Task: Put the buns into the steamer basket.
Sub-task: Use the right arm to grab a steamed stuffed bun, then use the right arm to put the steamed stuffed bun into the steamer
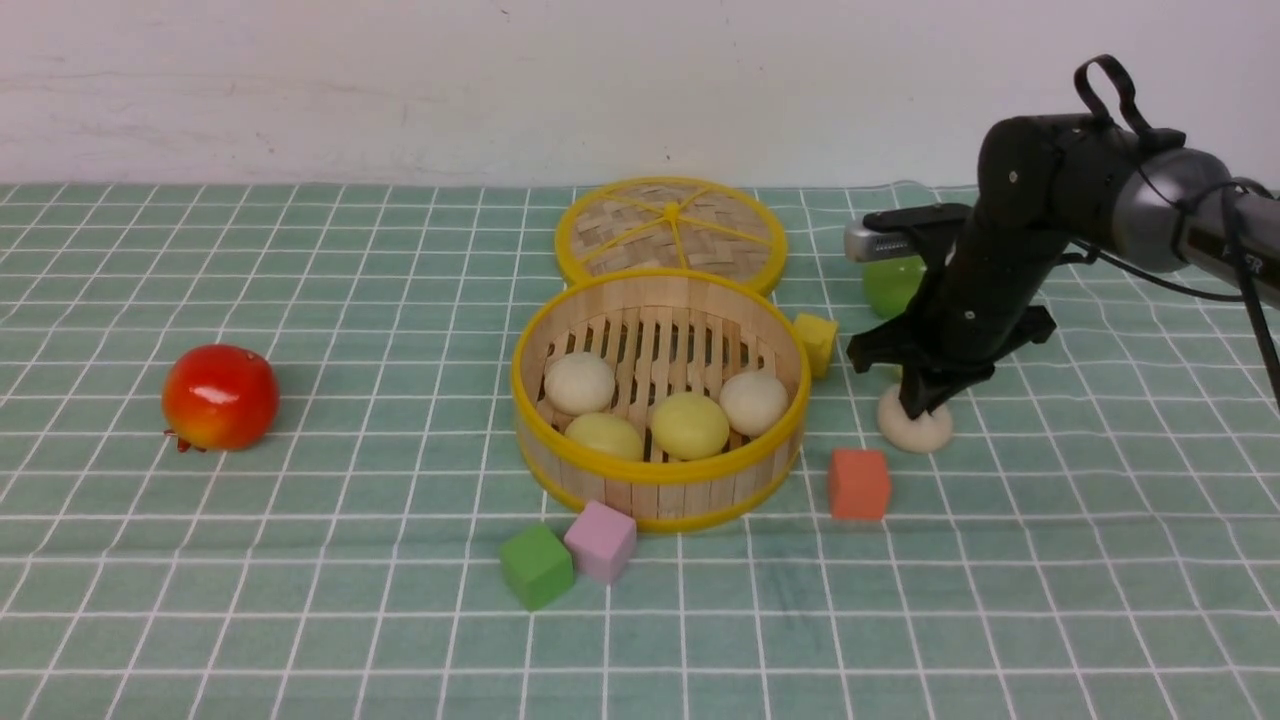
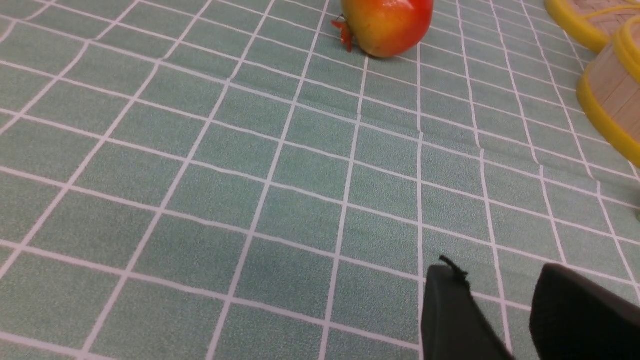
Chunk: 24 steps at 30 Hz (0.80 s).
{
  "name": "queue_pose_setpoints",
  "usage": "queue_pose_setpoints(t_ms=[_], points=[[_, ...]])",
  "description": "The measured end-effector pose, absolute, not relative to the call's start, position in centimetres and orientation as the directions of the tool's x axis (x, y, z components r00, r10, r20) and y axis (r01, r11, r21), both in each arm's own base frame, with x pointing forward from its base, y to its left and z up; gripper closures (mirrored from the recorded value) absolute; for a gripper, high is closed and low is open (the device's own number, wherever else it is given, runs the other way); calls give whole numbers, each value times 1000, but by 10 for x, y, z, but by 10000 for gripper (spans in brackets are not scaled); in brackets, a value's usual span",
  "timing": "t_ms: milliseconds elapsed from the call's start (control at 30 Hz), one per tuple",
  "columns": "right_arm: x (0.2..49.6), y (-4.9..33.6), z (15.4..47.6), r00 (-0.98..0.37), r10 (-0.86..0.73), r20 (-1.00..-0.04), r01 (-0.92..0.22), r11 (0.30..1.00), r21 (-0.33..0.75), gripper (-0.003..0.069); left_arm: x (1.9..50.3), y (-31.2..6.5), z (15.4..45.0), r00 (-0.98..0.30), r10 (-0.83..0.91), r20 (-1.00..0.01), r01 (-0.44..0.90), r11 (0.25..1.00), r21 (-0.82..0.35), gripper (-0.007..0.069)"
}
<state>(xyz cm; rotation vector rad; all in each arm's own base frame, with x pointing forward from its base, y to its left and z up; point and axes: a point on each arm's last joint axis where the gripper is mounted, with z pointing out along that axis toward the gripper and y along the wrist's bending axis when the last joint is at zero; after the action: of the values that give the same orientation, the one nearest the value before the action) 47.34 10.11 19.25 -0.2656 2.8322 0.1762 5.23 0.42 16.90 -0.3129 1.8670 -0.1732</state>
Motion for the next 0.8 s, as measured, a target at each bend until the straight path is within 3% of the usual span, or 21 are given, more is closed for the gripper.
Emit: queue_pose_setpoints(t_ms=[200,467,633,700,800], points=[[473,106,212,-931,-158,-331,-206,971,117,656,52,4,169,-288,-300,-909,-128,953,-274,387],[465,169,282,-839,-168,-517,-332,911,244,656,52,4,169,-288,-300,-909,-128,953,-274,387],[455,219,285,-771,-205,-603,-443,852,277,656,52,4,169,-288,-300,-909,-128,953,-274,387],[452,248,271,-751,-222,-621,-482,827,288,656,52,4,169,-288,-300,-909,-128,953,-274,387],[454,258,255,-755,-230,-614,-486,824,289,656,52,4,169,-288,-300,-909,-128,953,-274,387]])
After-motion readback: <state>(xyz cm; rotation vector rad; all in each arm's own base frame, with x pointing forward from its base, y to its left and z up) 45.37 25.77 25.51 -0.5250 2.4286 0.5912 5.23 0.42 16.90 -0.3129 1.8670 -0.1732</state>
